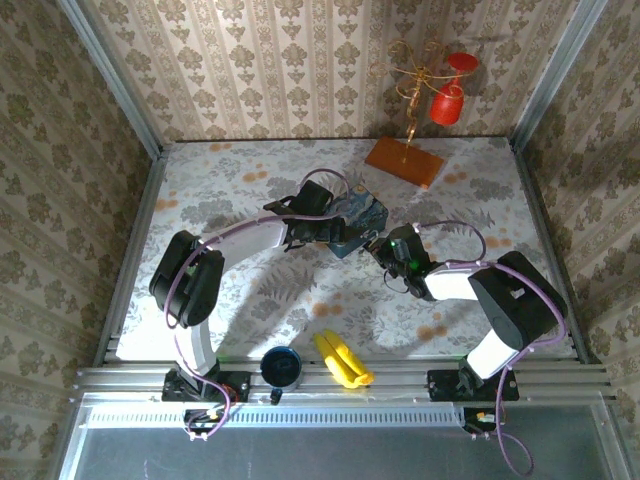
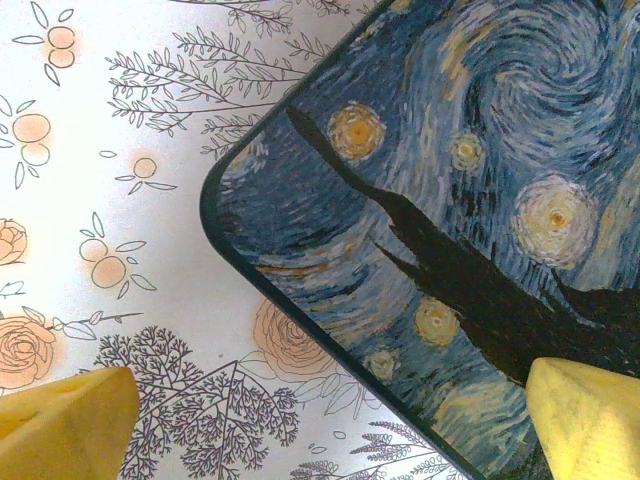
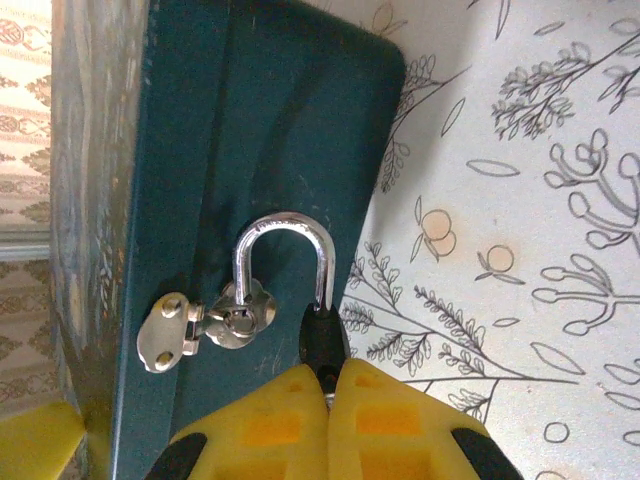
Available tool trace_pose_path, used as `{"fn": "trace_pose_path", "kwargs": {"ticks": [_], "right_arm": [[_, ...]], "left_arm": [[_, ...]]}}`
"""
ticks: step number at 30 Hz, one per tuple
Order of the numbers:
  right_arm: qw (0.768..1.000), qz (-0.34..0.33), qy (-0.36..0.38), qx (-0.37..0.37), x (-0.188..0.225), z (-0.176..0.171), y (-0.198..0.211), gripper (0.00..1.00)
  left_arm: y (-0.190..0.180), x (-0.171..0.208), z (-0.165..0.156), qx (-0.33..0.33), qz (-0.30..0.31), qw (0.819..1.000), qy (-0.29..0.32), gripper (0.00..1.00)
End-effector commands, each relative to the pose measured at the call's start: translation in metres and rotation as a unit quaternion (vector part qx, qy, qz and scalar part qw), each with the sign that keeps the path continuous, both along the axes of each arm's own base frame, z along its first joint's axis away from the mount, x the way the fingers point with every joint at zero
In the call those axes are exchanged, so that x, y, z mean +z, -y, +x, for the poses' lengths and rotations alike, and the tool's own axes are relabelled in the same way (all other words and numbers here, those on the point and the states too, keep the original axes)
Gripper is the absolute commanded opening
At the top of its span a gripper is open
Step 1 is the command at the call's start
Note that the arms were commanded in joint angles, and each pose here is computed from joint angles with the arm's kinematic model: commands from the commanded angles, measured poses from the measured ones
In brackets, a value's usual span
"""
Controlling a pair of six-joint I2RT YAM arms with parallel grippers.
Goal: Unlock the padlock with the key
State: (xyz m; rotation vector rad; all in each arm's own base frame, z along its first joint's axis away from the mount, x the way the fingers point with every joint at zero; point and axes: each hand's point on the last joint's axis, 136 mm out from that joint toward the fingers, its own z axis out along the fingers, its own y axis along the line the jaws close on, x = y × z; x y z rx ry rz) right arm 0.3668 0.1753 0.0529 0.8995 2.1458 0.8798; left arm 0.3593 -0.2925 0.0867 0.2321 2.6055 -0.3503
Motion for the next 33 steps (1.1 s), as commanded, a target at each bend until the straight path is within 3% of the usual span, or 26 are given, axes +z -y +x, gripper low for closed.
{"fn": "trace_pose_path", "kwargs": {"ticks": [1, 16, 27, 33], "right_arm": [[0.999, -0.002, 0.019, -0.03, 0.005, 0.007, 0.011, 0.0], [0.998, -0.057, 0.022, -0.029, 0.021, -0.007, 0.034, 0.0], [0.994, -0.109, 0.02, -0.011, 0.038, -0.024, 0.049, 0.0], [0.992, -0.125, 0.02, -0.004, 0.045, -0.033, 0.054, 0.0]], "left_arm": [[-0.033, -0.03, -0.02, 0.007, 0.073, 0.996, -0.044, 1.0], [-0.046, -0.033, -0.016, 0.021, 0.078, 0.996, -0.047, 1.0], [-0.07, -0.028, 0.008, 0.053, 0.061, 0.996, -0.031, 1.0], [-0.069, -0.023, 0.029, 0.064, 0.02, 0.998, -0.023, 0.87]]}}
